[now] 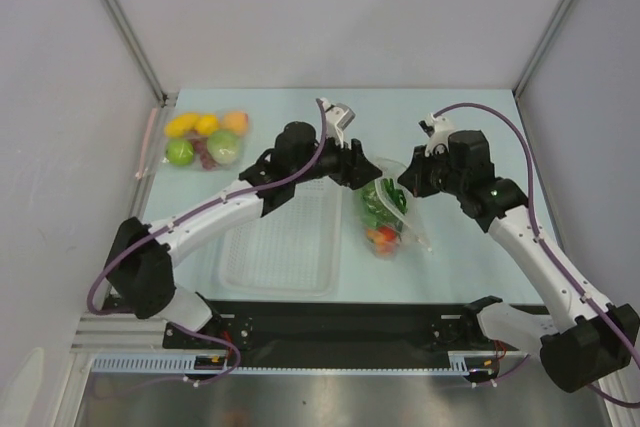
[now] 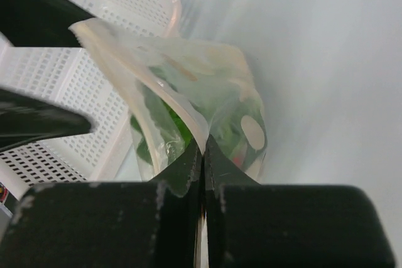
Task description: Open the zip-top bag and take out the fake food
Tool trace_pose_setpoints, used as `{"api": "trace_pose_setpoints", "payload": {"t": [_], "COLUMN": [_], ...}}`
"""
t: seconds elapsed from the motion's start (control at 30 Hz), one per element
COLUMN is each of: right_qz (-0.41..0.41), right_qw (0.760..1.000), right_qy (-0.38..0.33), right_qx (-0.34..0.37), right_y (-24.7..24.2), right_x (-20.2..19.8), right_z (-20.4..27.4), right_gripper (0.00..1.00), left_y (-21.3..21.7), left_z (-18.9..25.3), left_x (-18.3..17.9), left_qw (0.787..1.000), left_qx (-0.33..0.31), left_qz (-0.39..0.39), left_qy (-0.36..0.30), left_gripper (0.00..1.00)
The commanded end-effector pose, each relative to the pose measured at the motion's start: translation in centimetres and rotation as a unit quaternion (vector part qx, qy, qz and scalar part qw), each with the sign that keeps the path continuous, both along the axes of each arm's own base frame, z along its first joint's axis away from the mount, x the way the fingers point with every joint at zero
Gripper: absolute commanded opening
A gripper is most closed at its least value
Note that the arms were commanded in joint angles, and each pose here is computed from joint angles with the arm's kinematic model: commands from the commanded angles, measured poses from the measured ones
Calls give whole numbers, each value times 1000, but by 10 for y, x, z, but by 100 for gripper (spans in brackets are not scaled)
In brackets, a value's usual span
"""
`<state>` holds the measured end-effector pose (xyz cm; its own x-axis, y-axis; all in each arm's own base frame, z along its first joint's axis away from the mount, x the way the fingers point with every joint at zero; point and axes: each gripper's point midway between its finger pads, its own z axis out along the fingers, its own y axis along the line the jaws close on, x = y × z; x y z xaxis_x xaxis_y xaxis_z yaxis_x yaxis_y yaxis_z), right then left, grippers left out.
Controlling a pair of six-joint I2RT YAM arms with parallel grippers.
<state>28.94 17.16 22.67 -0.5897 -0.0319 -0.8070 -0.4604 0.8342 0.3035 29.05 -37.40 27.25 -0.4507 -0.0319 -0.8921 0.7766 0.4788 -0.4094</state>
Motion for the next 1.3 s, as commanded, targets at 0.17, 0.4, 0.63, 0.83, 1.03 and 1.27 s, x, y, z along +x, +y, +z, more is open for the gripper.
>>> {"api": "trace_pose_setpoints", "payload": {"t": [0.17, 0.4, 0.63, 0.83, 1.03, 1.27], "right_qz": [0, 10, -21, -106, -141, -131], "right_qw": [998, 998, 998, 993, 988, 990], "right_qy": [-44, -43, -45, -47, -50, -48], "right_qx": [33, 39, 27, -18, -36, -26], "right_y": [11, 18, 10, -22, -35, -26], "right_x": [-10, -17, -14, -4, -2, -5], "right_z": [33, 33, 30, 30, 34, 36], "right_gripper": [0, 0, 0, 0, 0, 0], "left_y": [-21, -27, -30, -16, 6, 39], "left_z": [-22, -37, -43, -40, -34, -38], "left_x": [5, 4, 5, -4, -9, -3], "left_qw": [997, 995, 994, 991, 984, 970], "left_qx": [20, 44, 62, 110, 171, 236], "left_qz": [19, 21, 18, 2, 0, 52], "left_qy": [73, 85, 88, 71, 49, 35], "left_gripper": [68, 68, 13, 8, 12, 25]}}
